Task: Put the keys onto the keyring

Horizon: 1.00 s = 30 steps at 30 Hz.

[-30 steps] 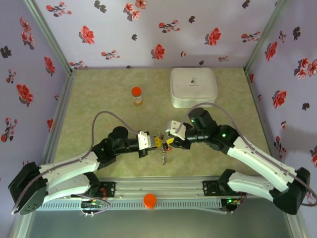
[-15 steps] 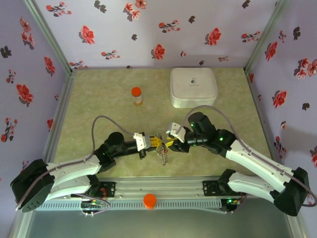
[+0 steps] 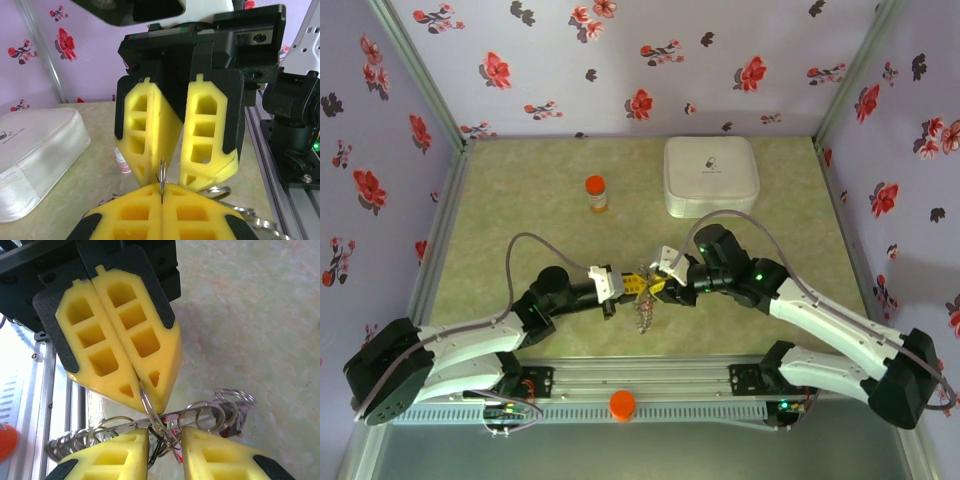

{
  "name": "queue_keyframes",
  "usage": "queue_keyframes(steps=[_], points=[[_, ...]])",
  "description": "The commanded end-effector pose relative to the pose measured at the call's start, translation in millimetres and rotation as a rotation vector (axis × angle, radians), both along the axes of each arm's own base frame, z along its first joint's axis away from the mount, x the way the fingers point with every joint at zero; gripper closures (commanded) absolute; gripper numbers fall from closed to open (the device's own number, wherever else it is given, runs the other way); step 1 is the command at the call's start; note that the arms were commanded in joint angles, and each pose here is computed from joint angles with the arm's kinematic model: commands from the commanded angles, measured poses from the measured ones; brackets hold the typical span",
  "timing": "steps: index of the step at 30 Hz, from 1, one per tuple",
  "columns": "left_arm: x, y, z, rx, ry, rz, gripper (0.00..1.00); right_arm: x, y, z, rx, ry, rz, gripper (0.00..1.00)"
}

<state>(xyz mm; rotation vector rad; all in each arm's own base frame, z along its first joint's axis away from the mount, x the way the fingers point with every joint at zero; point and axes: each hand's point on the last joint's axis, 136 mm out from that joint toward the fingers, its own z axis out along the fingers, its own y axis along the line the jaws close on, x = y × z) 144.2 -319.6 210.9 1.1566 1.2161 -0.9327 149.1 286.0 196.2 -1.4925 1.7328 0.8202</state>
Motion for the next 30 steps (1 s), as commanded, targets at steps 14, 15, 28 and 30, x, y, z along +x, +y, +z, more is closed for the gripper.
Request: queue_keyframes(steps=[14,15,28,30], points=[[-10.4,-1.4,42.8,-0.156,-0.079,-0.056,1.00,-2.6,-5.0,1.0,-0.006,-0.015,-0.008,0.75],[-10.4,-1.0,42.7,-0.156,-0.080,-0.054,1.00,-3.2,-7.3,0.0,-0.013,-0.018,-0.012,0.74],[-11.1,-0.7,43.6,-0.159,-0.079,-0.057,1.00,-4.9,-12.3,4.3,-0.025,-0.026,-0.018,0.89],[-13.6,-1.3,44.7,-0.161,-0.078,-0.073,1.00,-3.5,-11.1,5.2,-0.027,-0.029,-0.018,0.93]])
